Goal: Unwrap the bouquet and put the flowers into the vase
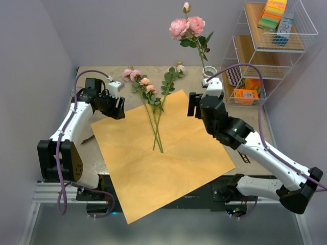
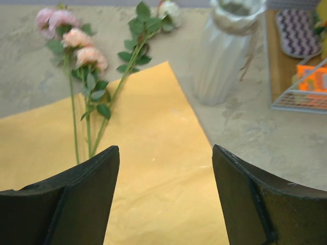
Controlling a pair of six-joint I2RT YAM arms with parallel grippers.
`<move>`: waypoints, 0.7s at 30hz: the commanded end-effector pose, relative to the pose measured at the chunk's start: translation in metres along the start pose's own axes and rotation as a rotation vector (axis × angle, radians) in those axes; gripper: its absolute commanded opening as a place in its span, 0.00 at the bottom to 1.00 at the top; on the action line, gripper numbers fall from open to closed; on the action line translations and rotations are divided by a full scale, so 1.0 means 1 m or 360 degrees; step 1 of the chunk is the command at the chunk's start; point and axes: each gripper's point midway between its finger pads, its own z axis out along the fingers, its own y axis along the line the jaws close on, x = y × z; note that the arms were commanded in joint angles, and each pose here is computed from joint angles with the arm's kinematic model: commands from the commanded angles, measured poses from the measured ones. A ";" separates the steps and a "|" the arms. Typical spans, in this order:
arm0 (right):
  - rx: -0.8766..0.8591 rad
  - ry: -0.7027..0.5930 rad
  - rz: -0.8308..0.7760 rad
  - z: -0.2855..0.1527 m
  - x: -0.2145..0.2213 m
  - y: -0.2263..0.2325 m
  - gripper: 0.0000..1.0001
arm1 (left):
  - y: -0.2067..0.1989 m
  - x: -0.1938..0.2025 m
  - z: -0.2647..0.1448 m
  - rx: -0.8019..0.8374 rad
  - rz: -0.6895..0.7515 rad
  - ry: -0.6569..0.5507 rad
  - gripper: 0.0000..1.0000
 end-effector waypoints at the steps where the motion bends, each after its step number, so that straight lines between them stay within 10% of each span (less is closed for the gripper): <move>1: -0.0219 0.0213 -0.0018 0.003 0.062 0.051 0.72 | -0.002 -0.018 -0.013 0.0001 -0.0010 -0.0102 0.68; 21: -0.0691 0.0552 -0.0446 0.154 0.166 0.251 0.50 | 0.004 -0.009 -0.005 0.0002 -0.0028 -0.0066 0.68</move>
